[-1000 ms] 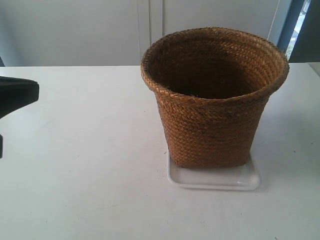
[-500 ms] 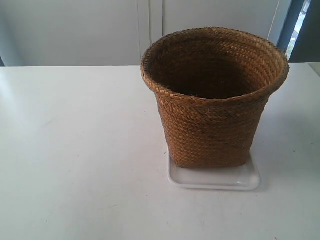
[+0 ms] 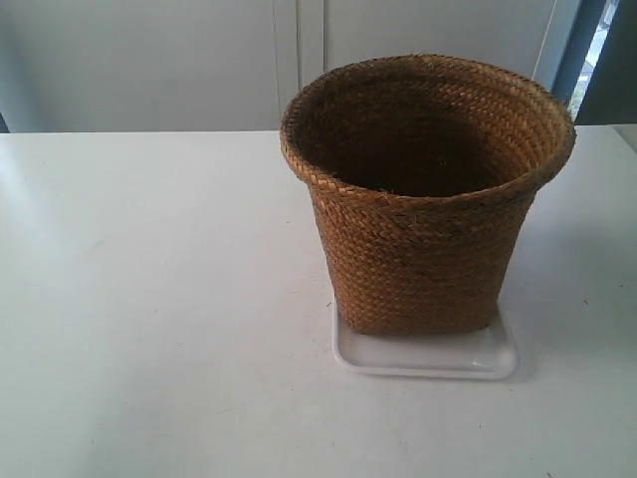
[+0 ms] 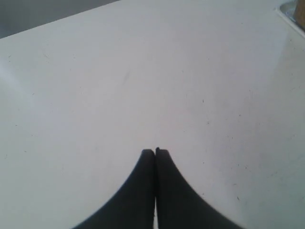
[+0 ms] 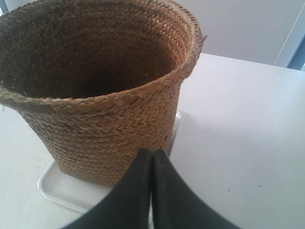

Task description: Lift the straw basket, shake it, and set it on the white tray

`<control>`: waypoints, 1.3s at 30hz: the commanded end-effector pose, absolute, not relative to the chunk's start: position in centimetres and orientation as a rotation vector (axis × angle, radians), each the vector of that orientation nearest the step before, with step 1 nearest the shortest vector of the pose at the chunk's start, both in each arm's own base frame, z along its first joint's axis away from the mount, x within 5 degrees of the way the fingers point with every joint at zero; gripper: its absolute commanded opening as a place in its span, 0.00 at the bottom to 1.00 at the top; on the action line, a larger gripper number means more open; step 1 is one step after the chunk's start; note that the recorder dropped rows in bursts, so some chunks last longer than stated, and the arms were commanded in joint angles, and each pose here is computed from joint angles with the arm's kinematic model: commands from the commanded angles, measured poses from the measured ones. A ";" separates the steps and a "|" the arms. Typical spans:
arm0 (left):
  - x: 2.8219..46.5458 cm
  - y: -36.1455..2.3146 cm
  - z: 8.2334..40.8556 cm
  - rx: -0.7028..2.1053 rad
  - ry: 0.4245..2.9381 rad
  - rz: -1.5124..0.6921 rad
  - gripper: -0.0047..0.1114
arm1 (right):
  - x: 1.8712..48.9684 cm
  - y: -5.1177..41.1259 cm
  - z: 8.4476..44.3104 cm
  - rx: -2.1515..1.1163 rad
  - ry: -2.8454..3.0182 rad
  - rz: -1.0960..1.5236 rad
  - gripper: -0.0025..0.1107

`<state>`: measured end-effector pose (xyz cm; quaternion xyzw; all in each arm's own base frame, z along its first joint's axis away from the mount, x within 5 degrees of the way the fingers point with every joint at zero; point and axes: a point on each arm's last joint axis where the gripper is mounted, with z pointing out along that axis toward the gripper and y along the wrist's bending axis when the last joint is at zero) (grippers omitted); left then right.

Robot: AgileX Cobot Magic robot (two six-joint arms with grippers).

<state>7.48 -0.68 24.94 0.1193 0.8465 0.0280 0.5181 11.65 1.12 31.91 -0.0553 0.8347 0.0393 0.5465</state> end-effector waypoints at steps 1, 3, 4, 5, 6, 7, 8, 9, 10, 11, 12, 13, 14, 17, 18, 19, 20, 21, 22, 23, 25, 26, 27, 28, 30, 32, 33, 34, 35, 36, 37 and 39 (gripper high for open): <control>6.8 -0.6 22.9 0.334 1.990 0.109 0.04 | 11.6 1.1 32.0 -0.118 1.966 0.092 0.02; 6.6 -0.6 22.2 0.329 1.951 0.119 0.04 | 11.6 1.1 32.0 -0.118 1.966 0.092 0.02; 6.5 -0.6 21.9 0.324 1.933 0.123 0.04 | 11.6 1.1 32.0 -0.118 1.966 0.092 0.02; 6.4 -0.5 21.5 0.319 1.922 0.127 0.04 | 11.6 1.1 32.0 -0.118 1.966 0.092 0.02; 6.3 -0.5 21.1 0.315 1.915 0.130 0.04 | 11.6 1.1 32.0 -0.118 1.966 0.092 0.02; 6.2 -0.5 20.7 0.307 1.912 0.135 0.04 | 11.6 1.1 32.0 -0.118 1.966 0.092 0.02; 6.1 -0.4 20.3 0.293 1.909 0.141 0.04 | 11.6 1.1 32.0 -0.118 1.966 0.092 0.02; 6.0 -0.3 19.9 0.277 1.905 0.148 0.04 | 11.6 1.1 32.0 -0.118 1.966 0.092 0.02; 5.9 -0.2 19.5 0.262 1.907 0.154 0.04 | 11.6 1.1 32.0 -0.118 1.966 0.092 0.02; 5.8 -0.2 19.2 0.251 1.907 0.162 0.04 | 11.6 1.1 32.0 -0.118 1.966 0.092 0.02; 5.7 -0.1 18.9 0.238 1.903 0.169 0.04 | 11.6 1.1 32.0 -0.118 1.966 0.092 0.02; 5.6 -0.1 18.7 0.222 1.900 0.173 0.04 | 11.6 1.1 32.0 -0.118 1.966 0.092 0.02; 5.6 0.0 18.6 0.213 1.895 0.177 0.04 | 11.6 1.1 32.0 -0.118 1.966 0.092 0.02; 5.4 0.1 17.6 0.192 1.898 0.189 0.04 | 11.6 1.1 32.0 -0.118 1.966 0.092 0.02; 5.3 0.1 17.4 0.185 1.898 0.194 0.04 | 11.6 1.1 32.0 -0.118 1.966 0.092 0.02; 5.3 0.1 17.1 0.178 1.898 0.197 0.04 | 11.6 1.1 32.0 -0.118 1.966 0.092 0.02; 5.2 0.1 16.9 0.174 1.903 0.196 0.04 | 11.6 1.1 32.0 -0.118 1.966 0.092 0.02; 5.2 0.1 16.9 0.172 1.904 0.197 0.04 | 11.6 1.1 32.0 -0.118 1.966 0.092 0.02; 5.2 0.1 16.9 0.172 1.904 0.197 0.04 | 11.6 1.1 32.0 -0.118 1.966 0.092 0.02; 5.2 0.1 16.9 0.169 1.904 0.195 0.04 | 11.6 1.1 32.0 -0.118 1.966 0.092 0.02; 5.2 0.1 16.6 0.157 1.932 0.178 0.04 | 11.6 1.1 32.0 -0.119 1.968 0.093 0.02; 5.2 0.1 16.6 0.155 1.933 0.176 0.04 | 11.6 1.1 32.0 -0.119 1.968 0.093 0.02; 5.2 0.1 16.6 0.150 1.933 0.173 0.04 | 11.6 1.1 32.0 -0.119 1.968 0.093 0.02; 5.2 0.1 16.6 0.148 1.933 0.171 0.04 | 11.6 1.1 32.0 -0.119 1.968 0.093 0.02; 5.2 0.1 16.6 0.148 1.933 0.171 0.04 | 11.6 1.1 32.0 -0.119 1.968 0.093 0.02; 5.2 0.1 16.6 0.148 1.933 0.171 0.04 | 11.6 1.1 32.0 -0.119 1.968 0.093 0.02; 5.2 0.1 16.6 0.148 1.933 0.171 0.04 | 11.6 1.1 32.0 -0.119 1.968 0.093 0.02; 5.2 0.1 16.6 0.148 1.933 0.171 0.04 | 11.6 1.1 32.0 -0.119 1.968 0.093 0.02; 5.2 0.1 16.6 0.148 1.933 0.171 0.04 | 11.6 1.1 32.0 -0.119 1.968 0.093 0.02; 5.2 0.1 16.6 0.148 1.933 0.171 0.04 | 11.6 1.1 32.0 -0.119 1.968 0.093 0.02; 5.2 0.1 16.6 0.148 1.933 0.171 0.04 | 11.6 1.1 32.0 -0.118 1.966 0.092 0.02; 5.2 0.1 16.6 0.148 1.933 0.171 0.04 | 11.6 1.1 32.0 -0.118 1.966 0.092 0.02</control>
